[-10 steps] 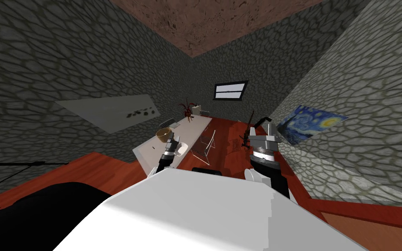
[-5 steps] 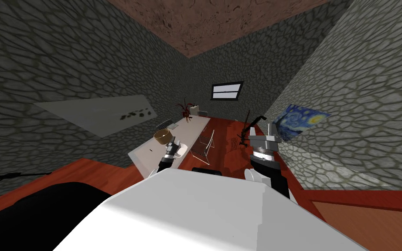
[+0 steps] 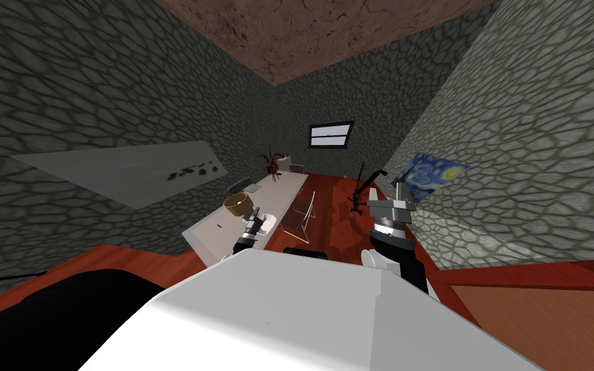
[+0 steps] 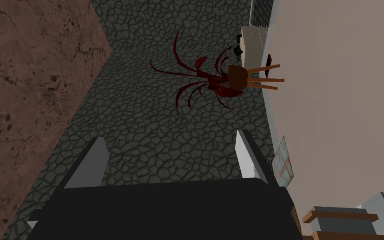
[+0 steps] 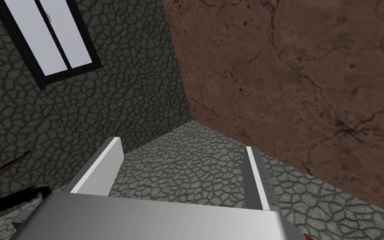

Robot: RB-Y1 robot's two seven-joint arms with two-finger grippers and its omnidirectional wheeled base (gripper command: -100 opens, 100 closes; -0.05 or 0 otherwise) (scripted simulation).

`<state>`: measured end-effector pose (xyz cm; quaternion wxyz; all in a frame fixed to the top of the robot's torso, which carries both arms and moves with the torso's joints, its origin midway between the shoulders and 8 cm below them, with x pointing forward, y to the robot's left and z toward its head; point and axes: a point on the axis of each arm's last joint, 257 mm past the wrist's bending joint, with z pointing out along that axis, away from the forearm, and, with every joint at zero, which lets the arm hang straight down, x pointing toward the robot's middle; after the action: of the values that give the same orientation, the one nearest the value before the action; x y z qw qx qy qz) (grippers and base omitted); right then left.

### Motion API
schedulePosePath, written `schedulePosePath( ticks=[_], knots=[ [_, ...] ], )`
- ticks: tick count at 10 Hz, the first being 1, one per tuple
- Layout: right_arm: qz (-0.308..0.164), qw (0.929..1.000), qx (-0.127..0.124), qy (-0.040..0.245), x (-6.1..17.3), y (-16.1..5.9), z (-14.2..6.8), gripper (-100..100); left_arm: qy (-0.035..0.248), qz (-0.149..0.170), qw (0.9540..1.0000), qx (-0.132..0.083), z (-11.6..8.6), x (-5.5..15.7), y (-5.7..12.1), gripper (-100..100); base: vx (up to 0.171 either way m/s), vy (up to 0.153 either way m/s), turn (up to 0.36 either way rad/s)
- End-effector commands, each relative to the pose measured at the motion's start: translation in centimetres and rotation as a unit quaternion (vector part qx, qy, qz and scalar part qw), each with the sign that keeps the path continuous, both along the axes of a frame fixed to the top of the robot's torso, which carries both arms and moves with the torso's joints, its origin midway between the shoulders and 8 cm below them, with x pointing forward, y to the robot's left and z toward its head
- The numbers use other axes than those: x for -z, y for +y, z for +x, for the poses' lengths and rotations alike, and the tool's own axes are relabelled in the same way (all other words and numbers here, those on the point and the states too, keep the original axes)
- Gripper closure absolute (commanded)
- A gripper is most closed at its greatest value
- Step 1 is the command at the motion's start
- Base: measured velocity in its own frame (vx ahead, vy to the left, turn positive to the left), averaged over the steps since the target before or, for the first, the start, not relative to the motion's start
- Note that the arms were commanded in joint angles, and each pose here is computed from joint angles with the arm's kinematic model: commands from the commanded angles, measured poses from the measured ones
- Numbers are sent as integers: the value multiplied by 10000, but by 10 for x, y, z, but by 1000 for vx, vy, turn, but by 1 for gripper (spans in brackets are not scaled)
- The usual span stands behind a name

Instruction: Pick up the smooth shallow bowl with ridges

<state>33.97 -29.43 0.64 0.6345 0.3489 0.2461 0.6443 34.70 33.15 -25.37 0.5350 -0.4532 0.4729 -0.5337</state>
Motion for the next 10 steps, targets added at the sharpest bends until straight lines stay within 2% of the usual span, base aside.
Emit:
schedulePosePath(
  ticks=[1, 2, 3, 4, 6, 7, 8, 10],
  knots=[
    [0, 10000, 0, 0, 0, 0, 0, 0, 317, -10, 9995, 5, -5, 25, 8, -100, 14, 54, -217],
    [0, 10000, 0, 0, 0, 0, 0, 0, 398, -18, 9992, -20, -7, 32, 10, -100, 6, 48, -59],
    [0, 10000, 1, 1, 0, 0, 0, 0, 613, -23, 9981, -24, -13, 49, 16, -100, 4, 43, -96],
    [0, 10000, 0, 0, 0, 0, 0, 0, 657, -28, 9978, -38, -14, 54, 17, -100, 2, 32, -63],
    [0, 10000, 0, 0, 0, 0, 0, 0, 1089, -40, 9940, -59, -27, 88, 28, -100, 0, 44, -161],
    [0, 10000, 0, 0, 0, 0, 0, 0, 1176, -49, 9930, -88, -31, 95, 30, -100, 9, 41, -60],
    [0, 10000, 1, 1, 0, 0, 0, 0, 1430, -58, 9896, -117, -41, 115, 36, -100, 12, 43, -81],
    [0, 10000, 0, 0, 0, 0, 0, 0, 1689, -66, 9855, -152, -52, 135, 43, -100, 13, 47, -125]
  ],
)
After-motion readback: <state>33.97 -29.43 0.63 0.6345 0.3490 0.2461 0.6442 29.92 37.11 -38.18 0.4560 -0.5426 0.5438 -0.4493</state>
